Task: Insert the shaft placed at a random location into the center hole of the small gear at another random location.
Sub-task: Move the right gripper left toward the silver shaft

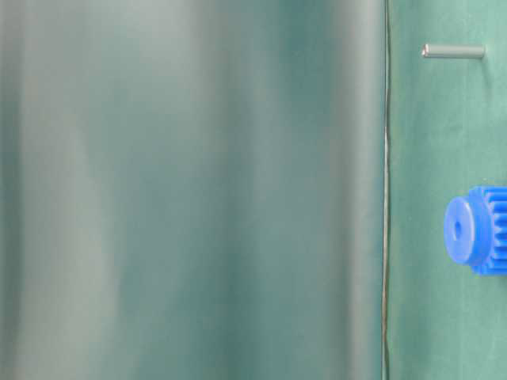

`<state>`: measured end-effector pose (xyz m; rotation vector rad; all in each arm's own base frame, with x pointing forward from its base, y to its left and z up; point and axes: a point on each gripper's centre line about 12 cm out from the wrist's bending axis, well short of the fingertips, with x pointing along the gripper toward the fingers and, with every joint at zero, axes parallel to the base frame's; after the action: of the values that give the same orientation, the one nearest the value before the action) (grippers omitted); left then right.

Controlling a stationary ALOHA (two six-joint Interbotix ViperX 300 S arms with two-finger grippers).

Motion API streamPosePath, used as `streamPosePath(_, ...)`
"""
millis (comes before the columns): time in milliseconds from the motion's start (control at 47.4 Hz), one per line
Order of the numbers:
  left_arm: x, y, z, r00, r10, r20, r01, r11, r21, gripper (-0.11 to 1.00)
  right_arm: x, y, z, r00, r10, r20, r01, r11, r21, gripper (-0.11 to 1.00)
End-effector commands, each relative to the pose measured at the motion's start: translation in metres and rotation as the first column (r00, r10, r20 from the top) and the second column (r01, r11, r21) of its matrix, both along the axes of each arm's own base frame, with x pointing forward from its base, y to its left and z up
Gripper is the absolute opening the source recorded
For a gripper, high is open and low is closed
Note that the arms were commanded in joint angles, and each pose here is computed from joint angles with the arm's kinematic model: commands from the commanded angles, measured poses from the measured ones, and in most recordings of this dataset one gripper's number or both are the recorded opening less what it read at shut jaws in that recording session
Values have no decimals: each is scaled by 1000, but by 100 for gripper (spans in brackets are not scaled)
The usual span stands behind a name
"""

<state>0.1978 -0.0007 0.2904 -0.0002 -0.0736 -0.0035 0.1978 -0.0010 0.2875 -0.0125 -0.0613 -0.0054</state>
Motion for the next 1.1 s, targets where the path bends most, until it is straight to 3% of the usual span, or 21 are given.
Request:
streamPosePath(0,3,-1,8,1000,-4,5,4,1000,6,0,4,-1,14,999,-5,37,5,1000,-9,1)
streamPosePath(274,3,-1,7,1000,-4,-6,4,1000,4,0,6,-6,10,999,-30,20,30,999,-11,1)
streamPosePath(569,3,-1,7,1000,-4,-9,4,1000,4,0,20,-33,-18,986,-148,-80,148,989,0,2)
streamPosePath(675,3,-1,7,1000,-4,-9,4,1000,4,0,29,-40,-33,977,-170,-132,171,985,1,21)
streamPosePath(907,3,-1,7,1000,-4,-9,4,1000,6,0,49,-59,-78,943,-224,-246,229,973,-6,86)
streamPosePath(1075,3,-1,7,1000,-4,-9,4,1000,7,0,62,-73,-111,918,-259,-301,270,963,-4,82)
